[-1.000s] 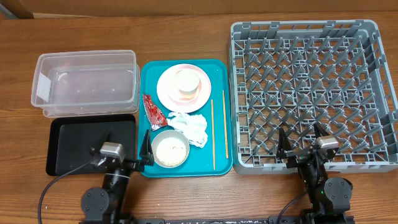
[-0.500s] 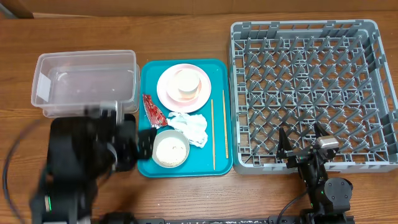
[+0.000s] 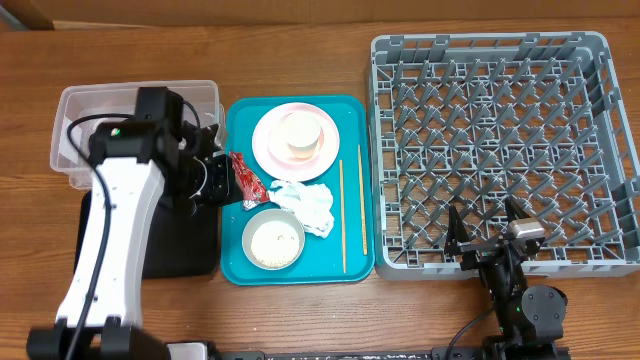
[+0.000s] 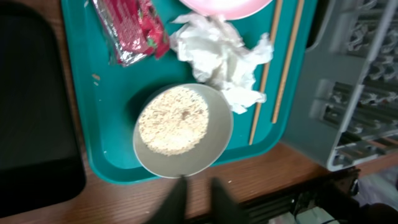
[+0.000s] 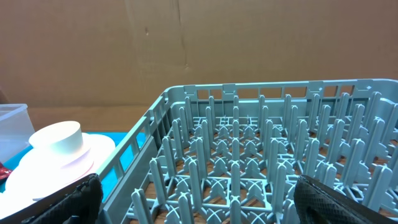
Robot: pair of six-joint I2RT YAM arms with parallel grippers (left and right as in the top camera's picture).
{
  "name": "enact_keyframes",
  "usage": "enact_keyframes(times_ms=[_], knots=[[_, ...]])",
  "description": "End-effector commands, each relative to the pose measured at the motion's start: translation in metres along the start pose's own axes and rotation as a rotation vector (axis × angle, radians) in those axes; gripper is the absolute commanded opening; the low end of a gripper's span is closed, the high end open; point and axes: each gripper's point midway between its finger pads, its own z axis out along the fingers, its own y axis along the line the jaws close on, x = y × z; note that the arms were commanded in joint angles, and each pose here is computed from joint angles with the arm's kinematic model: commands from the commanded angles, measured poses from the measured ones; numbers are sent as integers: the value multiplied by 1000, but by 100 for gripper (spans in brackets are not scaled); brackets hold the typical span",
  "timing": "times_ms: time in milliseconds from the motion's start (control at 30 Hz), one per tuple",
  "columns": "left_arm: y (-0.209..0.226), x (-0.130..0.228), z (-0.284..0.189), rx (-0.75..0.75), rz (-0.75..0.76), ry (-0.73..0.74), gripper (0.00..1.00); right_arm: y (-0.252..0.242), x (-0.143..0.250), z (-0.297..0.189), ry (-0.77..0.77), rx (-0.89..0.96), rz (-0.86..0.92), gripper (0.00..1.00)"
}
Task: Sort waste into correct bins and load items into the dishwasher
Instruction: 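Reach the left gripper to the red wrapper and grasp it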
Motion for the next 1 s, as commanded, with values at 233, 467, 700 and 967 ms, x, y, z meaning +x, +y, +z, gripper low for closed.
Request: enact_keyframes(times_ms=[233,467,700,967], knots=[[49,-16,12,-369,-158,-92,6,0,2,0,-3,-2,-4,100],[40,-24,32,-352,-143,-136,34,0,2,0,-3,-2,-4,100],[35,-31,44,-334,-139,-173,40,0,2,0,-3,-2,-4,100],[46,-33,70,-317,-200,-211,42,0,2,0,-3,-2,-4,100]])
